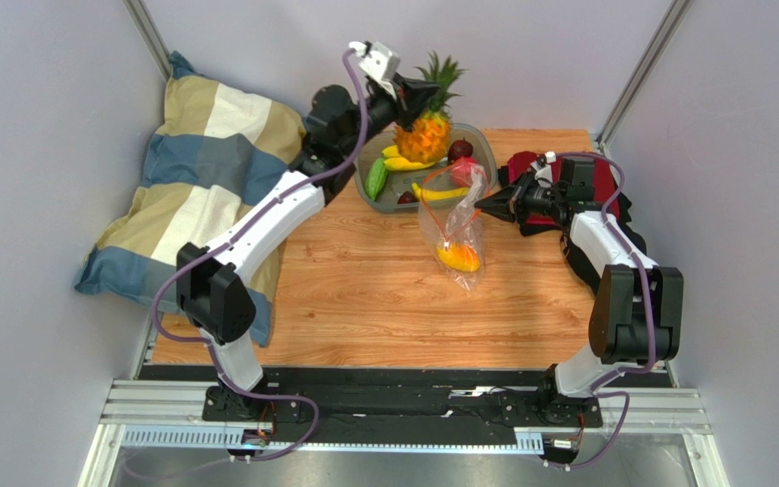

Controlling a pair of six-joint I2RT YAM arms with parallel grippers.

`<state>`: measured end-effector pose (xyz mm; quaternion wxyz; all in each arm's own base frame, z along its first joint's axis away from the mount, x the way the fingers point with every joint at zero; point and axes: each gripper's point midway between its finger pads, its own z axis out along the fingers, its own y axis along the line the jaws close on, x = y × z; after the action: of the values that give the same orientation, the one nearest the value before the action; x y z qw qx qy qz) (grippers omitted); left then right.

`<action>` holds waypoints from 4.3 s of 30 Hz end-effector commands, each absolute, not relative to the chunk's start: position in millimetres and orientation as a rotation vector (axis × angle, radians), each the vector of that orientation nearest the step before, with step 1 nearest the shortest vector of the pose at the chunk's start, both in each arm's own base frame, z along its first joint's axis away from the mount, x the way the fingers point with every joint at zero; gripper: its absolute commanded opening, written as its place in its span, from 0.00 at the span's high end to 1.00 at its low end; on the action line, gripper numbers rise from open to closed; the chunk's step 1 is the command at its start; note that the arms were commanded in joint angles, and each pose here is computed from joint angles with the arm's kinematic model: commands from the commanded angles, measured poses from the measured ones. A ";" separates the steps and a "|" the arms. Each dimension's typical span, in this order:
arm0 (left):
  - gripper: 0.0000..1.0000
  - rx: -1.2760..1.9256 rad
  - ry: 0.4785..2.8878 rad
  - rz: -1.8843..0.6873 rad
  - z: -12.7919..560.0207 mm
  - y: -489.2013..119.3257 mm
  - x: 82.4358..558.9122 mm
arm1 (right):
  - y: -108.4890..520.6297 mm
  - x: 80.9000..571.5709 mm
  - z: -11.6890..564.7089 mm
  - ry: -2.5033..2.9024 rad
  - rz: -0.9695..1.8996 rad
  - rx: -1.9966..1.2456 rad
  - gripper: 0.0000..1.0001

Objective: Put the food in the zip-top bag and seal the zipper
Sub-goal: Place the fake fruit in the zipper food storage bag.

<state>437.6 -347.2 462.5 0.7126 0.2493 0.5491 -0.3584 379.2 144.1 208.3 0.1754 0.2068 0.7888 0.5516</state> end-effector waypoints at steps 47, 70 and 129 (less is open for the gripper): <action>0.45 0.827 1.308 -0.915 317.6 -381.9 376.0 | 118.9 370.6 217.1 2.162 1.665 0.570 1.00; 0.59 0.455 2.185 -1.281 146.1 -406.2 371.7 | 74.2 321.2 141.5 2.467 1.369 0.569 1.00; 0.69 0.040 2.485 -1.448 89.3 -516.6 373.3 | 109.1 313.8 158.1 2.466 1.510 0.395 1.00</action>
<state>378.6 -518.9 69.3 0.1270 0.0064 0.8610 -0.4925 310.1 101.6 133.5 0.0894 0.1722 0.8507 0.4885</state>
